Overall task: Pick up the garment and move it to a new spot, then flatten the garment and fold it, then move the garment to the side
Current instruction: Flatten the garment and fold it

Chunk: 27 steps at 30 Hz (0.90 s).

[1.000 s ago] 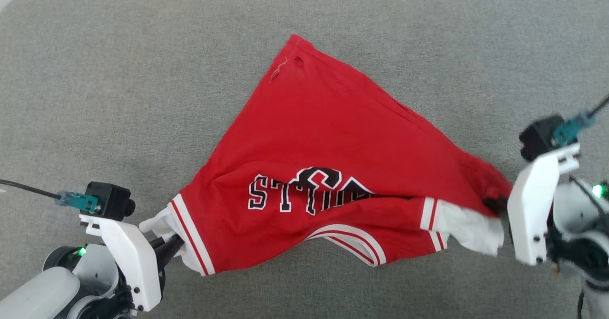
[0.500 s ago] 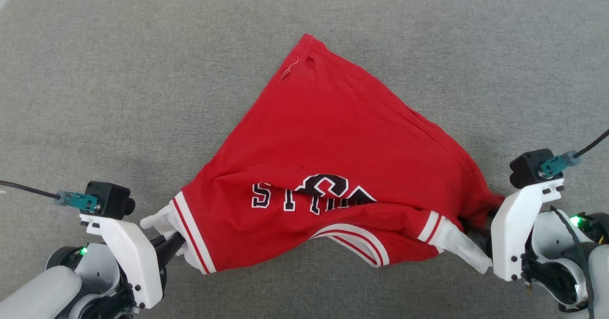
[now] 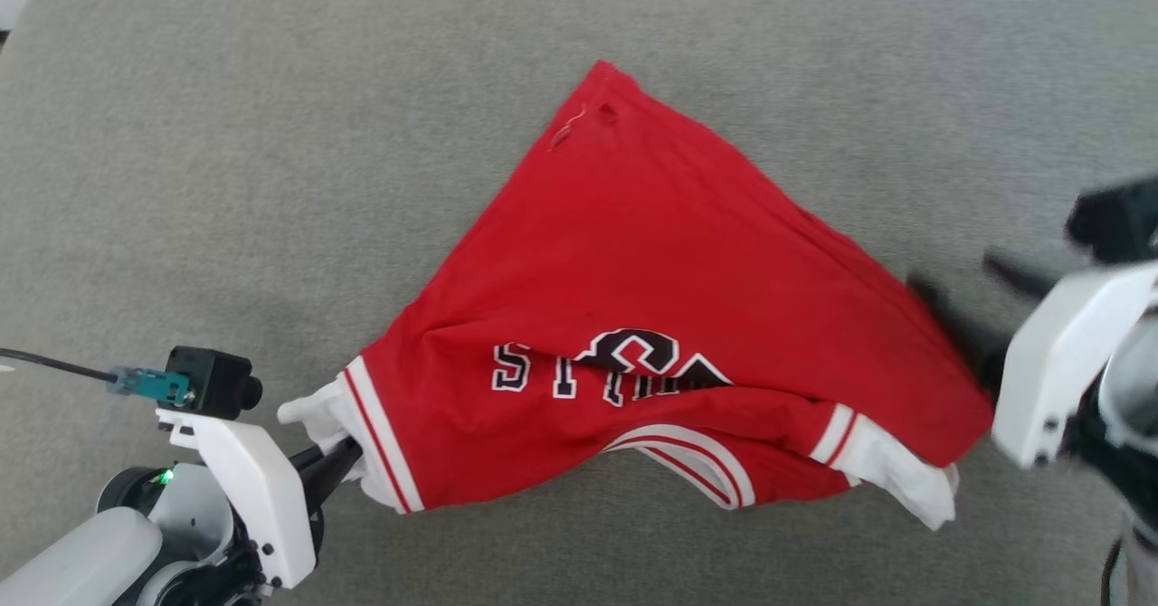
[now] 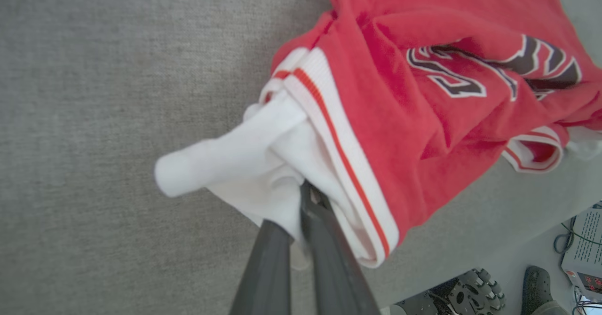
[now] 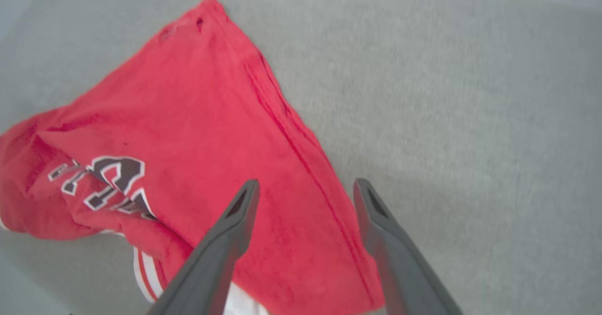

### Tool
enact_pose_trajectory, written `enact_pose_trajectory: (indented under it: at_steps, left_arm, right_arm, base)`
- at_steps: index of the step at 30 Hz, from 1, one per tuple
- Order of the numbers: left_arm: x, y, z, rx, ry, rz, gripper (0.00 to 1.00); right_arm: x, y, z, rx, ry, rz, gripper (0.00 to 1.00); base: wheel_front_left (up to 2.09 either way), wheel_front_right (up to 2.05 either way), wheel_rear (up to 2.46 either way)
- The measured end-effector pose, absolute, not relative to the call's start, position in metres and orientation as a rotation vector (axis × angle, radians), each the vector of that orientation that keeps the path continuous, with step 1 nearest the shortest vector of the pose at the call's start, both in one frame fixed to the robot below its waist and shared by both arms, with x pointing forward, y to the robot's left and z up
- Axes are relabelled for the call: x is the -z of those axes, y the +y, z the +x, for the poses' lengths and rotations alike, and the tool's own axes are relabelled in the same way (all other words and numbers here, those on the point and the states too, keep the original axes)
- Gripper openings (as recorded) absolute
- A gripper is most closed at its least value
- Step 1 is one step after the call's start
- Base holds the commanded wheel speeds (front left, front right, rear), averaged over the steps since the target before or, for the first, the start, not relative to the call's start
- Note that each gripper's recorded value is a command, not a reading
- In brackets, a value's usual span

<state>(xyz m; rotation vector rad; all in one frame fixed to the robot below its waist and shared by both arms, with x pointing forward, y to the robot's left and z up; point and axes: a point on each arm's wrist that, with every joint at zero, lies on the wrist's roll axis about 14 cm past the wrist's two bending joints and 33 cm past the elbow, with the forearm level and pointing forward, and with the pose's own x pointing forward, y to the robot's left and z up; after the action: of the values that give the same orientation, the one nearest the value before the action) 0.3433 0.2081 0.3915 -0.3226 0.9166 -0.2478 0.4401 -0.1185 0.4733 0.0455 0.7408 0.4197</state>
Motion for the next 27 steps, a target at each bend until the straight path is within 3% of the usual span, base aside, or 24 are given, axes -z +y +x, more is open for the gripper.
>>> enact_pose_trajectory:
  at_steps: [5, 12, 27]
  left_arm:
    - [-0.390, 0.210, 0.340, 0.239, 0.915, -0.332, 0.00]
    - [-0.391, 0.212, 0.338, 0.235, 0.910, -0.330, 0.00]
    - [-0.388, 0.220, 0.317, 0.194, 0.919, -0.351, 0.00]
  right_arm:
    - [-0.504, -0.089, 0.478, -0.474, 0.571, 0.044, 1.00]
    - [-0.507, -0.034, 0.521, -0.589, 0.519, 0.032, 1.00]
    - [-0.441, 0.060, 0.576, -0.750, 0.700, -0.134, 1.00]
  base:
    - [0.00, 0.00, 0.00]
    - [0.00, 0.00, 0.00]
    - [0.00, 0.00, 0.00]
